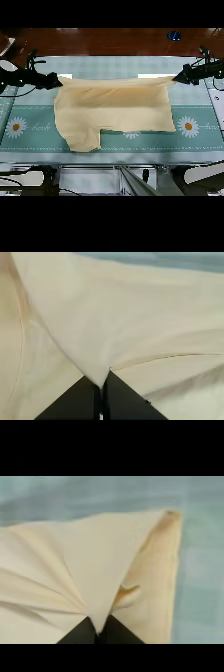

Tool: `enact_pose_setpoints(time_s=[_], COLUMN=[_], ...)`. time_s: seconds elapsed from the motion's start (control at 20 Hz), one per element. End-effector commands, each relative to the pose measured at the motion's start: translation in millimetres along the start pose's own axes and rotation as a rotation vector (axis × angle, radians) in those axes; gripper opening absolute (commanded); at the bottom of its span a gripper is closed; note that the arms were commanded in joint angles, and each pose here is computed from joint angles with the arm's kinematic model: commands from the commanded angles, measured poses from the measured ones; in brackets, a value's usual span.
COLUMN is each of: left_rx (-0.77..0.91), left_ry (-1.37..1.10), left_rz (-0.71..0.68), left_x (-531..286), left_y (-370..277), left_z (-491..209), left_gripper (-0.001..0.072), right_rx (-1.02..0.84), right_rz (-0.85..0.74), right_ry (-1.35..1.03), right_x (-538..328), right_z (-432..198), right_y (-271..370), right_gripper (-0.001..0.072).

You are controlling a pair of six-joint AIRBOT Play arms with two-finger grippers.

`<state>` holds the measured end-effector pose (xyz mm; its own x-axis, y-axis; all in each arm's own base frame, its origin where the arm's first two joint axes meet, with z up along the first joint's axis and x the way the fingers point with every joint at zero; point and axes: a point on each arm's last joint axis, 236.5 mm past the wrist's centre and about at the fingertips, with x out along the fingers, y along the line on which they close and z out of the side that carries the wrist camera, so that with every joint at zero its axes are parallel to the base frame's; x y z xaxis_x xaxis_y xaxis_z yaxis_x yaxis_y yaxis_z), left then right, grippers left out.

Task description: Fold the shirts.

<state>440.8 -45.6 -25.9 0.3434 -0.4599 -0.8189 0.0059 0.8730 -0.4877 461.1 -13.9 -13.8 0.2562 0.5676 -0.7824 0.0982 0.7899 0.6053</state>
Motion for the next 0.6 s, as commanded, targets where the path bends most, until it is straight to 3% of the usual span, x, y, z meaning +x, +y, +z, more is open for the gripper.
enact_pose_setpoints(time_s=[0.0, 0.15, 0.2, 0.25, 0.3, 0.35, 0.55], left_rx=[-0.041, -0.059, -0.066, -0.093, -0.116, -0.129, -0.128], left_ry=[0.161, 0.201, 0.194, 0.182, 0.182, 0.203, 0.263], left_rz=[0.023, 0.018, 0.022, 0.028, 0.030, 0.026, 0.042], left_x=[18.4, 29.9, 30.6, 30.6, 30.2, 27.2, -14.5], left_y=[20.3, 23.3, 22.3, 22.3, 22.0, 20.4, 29.7], left_z=[-50.7, -63.2, -61.5, -58.6, -58.2, -61.4, -74.0], left_gripper=[0.0017, 0.0020, 0.0056, 0.0170, 0.0423, 0.0512, 0.0512], right_rx=[0.038, 0.041, 0.033, 0.038, 0.046, 0.057, 0.088], right_rz=[-0.145, -0.145, -0.147, -0.149, -0.151, -0.153, -0.265], right_ry=[0.127, 0.128, 0.126, 0.123, 0.122, 0.128, 0.139], right_x=[13.7, 29.9, 34.1, 37.9, 42.0, 43.3, -1.8], right_z=[-37.5, -41.8, -40.7, -39.8, -39.5, -41.0, -54.3], right_y=[-42.0, -39.3, -34.5, -30.2, -25.3, -22.1, -38.5], right_gripper=[0.0026, 0.0026, 0.0030, 0.0091, 0.0279, 0.0413, 0.0411])
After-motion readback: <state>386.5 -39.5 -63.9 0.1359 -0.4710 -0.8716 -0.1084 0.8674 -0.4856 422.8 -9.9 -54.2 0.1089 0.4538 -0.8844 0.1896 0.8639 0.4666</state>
